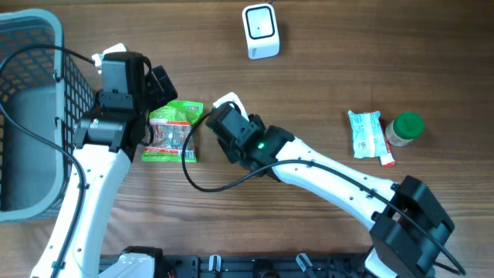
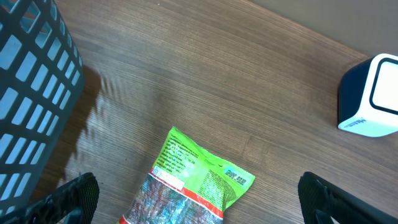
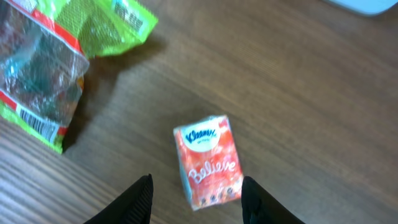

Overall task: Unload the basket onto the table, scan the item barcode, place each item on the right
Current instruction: 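Lower the right gripper and grasp the red Kleenex pack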

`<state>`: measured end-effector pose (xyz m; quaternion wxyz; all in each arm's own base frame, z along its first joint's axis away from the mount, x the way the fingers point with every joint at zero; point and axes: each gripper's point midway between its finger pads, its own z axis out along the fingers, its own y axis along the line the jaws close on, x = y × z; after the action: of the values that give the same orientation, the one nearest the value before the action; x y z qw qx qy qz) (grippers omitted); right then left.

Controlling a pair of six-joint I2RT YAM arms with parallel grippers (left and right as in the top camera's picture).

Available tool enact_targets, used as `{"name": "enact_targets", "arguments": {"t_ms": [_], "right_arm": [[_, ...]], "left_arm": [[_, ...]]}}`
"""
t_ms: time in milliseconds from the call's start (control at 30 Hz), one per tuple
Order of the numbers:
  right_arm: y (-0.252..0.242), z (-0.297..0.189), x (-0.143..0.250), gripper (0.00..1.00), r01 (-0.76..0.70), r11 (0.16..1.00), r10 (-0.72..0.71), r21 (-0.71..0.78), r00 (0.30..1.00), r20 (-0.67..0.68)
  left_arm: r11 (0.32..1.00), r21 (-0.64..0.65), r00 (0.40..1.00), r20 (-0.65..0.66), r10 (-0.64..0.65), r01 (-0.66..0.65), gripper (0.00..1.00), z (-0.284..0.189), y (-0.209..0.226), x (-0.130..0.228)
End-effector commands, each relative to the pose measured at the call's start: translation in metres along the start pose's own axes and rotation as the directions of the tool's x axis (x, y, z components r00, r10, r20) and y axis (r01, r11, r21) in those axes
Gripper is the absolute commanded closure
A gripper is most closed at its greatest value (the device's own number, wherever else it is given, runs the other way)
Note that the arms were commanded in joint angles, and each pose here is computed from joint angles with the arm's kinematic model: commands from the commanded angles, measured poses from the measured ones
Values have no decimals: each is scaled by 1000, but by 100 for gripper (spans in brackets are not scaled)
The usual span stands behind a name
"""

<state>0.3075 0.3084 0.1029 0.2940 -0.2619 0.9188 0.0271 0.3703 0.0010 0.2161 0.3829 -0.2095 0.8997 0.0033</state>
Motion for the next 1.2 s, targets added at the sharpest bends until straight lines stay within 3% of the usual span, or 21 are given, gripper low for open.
{"name": "enact_targets", "arguments": {"t_ms": [0,167,467,1167], "right_arm": [[10,10,11,56,-23,999,21,-41,999,-45],[12,32,28,60,-1,1000,-2,-26,994,-109],[13,60,55,59,83,997,-83,-11,978,-192],[3,66,40,60,129,990,-121,57,984,-131]], "left_arm": [[1000,-12,1000,20,-2,2,0,-2,3,-7],[1000,-12,1000,20,-2,2,0,-2,3,-7],[1000,-12,1000,20,-2,2,0,-2,3,-7],[1000,-12,1000,20,-2,2,0,-2,3,-7]]}}
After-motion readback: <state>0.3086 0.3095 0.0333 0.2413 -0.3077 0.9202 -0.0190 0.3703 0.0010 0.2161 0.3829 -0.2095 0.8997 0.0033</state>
